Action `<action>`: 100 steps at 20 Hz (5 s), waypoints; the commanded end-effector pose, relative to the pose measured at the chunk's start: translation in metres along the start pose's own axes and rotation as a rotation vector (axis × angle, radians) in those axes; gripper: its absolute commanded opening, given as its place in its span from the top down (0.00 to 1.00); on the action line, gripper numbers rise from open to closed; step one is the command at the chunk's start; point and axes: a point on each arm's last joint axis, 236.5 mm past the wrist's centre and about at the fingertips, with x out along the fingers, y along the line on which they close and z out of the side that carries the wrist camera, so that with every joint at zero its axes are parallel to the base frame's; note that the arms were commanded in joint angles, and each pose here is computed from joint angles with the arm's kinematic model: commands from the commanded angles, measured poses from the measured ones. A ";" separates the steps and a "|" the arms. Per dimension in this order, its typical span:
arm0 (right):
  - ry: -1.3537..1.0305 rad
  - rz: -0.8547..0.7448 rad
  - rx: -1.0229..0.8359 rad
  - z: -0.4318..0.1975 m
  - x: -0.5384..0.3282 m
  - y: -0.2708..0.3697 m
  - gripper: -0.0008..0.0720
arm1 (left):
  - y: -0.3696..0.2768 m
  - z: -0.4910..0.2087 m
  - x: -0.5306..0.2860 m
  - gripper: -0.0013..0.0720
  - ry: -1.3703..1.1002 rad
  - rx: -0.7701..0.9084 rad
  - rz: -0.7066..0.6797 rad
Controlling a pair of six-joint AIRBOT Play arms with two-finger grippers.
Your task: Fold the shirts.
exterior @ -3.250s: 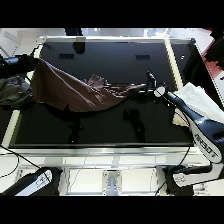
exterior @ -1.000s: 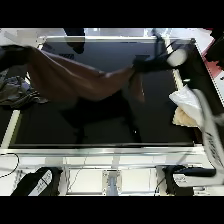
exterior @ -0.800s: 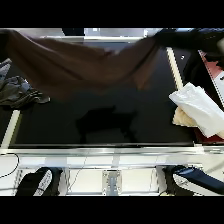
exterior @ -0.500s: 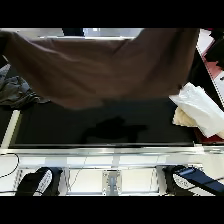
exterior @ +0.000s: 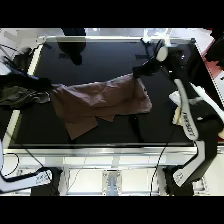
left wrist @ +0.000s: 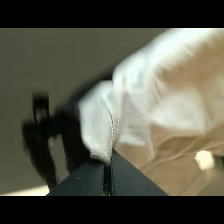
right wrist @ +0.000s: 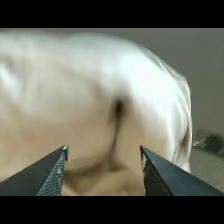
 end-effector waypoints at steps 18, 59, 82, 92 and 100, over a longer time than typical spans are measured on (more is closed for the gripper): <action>0.008 -0.106 0.243 -0.083 -0.157 -0.113 0.33 | 0.081 -0.089 -0.062 0.01 -0.153 -0.344 0.204; -0.336 0.203 1.390 -0.163 0.031 -0.049 0.48 | 0.036 -0.091 -0.029 0.03 -0.355 -0.664 -0.100; -0.369 0.225 1.320 -0.144 0.017 -0.052 0.97 | 0.031 -0.130 0.089 0.18 -0.195 -0.940 -0.266; -0.422 0.251 1.182 -0.127 -0.009 -0.043 0.97 | 0.011 -0.079 0.105 0.97 -0.278 -0.837 -0.418; -0.662 0.179 0.501 -0.103 -0.212 -0.024 0.97 | -0.065 -0.005 -0.108 0.97 -0.634 -0.402 -0.553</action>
